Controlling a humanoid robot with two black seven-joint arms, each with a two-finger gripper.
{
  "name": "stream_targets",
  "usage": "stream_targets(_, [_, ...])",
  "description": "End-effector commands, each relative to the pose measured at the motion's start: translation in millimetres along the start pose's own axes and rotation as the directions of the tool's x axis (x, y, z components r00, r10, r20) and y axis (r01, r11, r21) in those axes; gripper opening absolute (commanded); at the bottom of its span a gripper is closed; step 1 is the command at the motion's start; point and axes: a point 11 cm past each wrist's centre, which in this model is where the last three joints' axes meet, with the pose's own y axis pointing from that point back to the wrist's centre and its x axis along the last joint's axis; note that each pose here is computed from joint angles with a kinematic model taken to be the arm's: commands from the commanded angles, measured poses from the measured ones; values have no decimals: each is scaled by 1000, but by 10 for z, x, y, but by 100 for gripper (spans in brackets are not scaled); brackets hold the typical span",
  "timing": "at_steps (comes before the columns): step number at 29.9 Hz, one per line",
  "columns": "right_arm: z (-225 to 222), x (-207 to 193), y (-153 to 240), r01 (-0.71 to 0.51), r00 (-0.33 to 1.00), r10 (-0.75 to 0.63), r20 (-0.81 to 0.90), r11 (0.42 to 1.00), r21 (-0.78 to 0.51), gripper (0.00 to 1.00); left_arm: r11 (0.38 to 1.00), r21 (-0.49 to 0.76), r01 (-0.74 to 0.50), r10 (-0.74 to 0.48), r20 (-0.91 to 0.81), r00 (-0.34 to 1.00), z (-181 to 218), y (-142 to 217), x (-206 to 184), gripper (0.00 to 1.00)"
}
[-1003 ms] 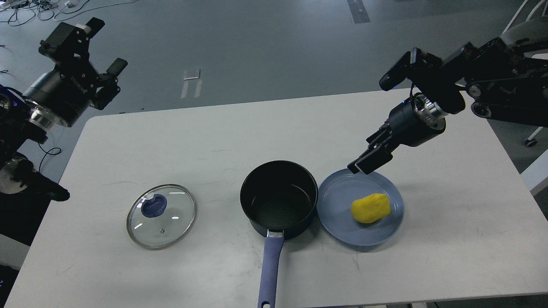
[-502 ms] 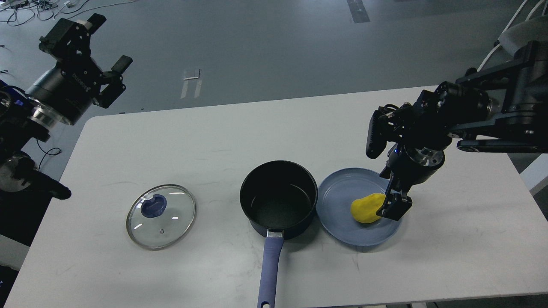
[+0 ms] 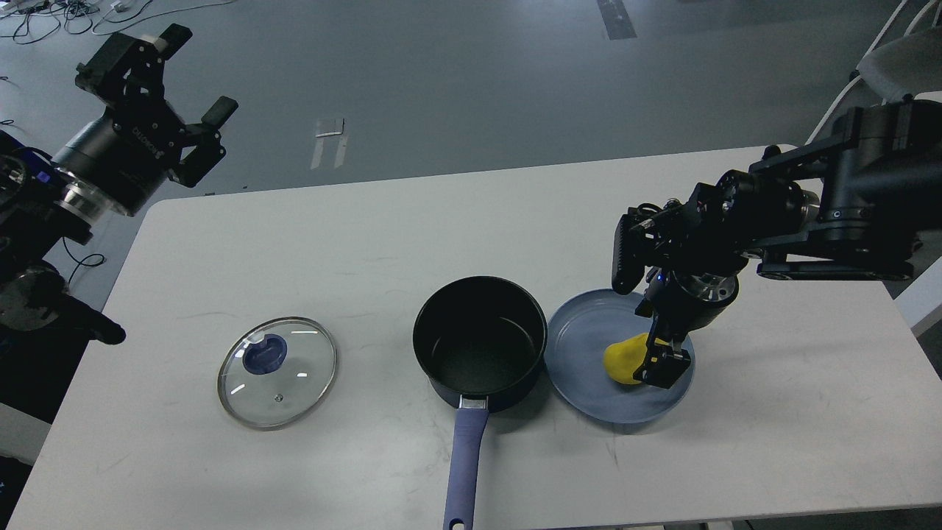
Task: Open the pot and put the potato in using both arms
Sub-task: 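Lower the right gripper onto the yellow potato and grasp it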
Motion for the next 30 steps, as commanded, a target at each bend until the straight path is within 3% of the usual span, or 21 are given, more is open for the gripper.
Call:
stream_targets(1, [-45, 58, -51, -3, 1000, 3, -26, 1000, 10, 99, 1000, 1, -2, 2, 1, 1000, 0, 3, 7, 98])
stream_targets(13, [-112, 53, -221, -6, 999, 8, -40, 999, 35, 99, 1000, -1, -2, 2, 1, 1000, 2, 3, 7, 98])
stream_targets(19, [-107, 42, -284, -12, 998, 14, -63, 999, 33, 93, 1000, 1, -3, 3, 2, 1000, 3, 6, 12, 98])
stream_targets(20, [-85, 40, -276, -15, 998, 16, -65, 1000, 26, 89, 1000, 1, -3, 3, 2, 1000, 3, 6, 12, 98])
stream_targets(21, [-74, 27, -277, -12, 998, 13, -64, 1000, 23, 78, 1000, 1, -3, 3, 2, 1000, 3, 6, 12, 98])
stream_targets(22, [-74, 27, -277, -12, 998, 13, -64, 1000, 23, 78, 1000, 1, -3, 3, 2, 1000, 3, 6, 12, 98])
stream_targets(23, [-67, 13, -274, -9, 998, 10, -64, 1000, 21, 60, 1000, 1, -5, 5, 2, 1000, 4, 6, 14, 98])
stream_targets(24, [-64, 12, -270, -8, 998, 9, -64, 1000, 20, 49, 1000, 1, -4, 4, 3, 1000, 3, 6, 13, 98])
stream_targets(25, [-54, 14, -259, -11, 998, 12, -66, 1000, 17, 29, 1000, -1, -3, 3, 1, 1000, 5, 6, 12, 98])
stream_targets(26, [-38, 23, -239, -19, 997, 20, -69, 1000, 12, 22, 1000, 1, -3, 3, 1, 1000, 4, 6, 12, 98])
stream_targets(30, [41, 129, -112, -50, 996, 48, -81, 999, -16, 17, 1000, -4, -4, 4, 1, 1000, 18, 3, 16, 98])
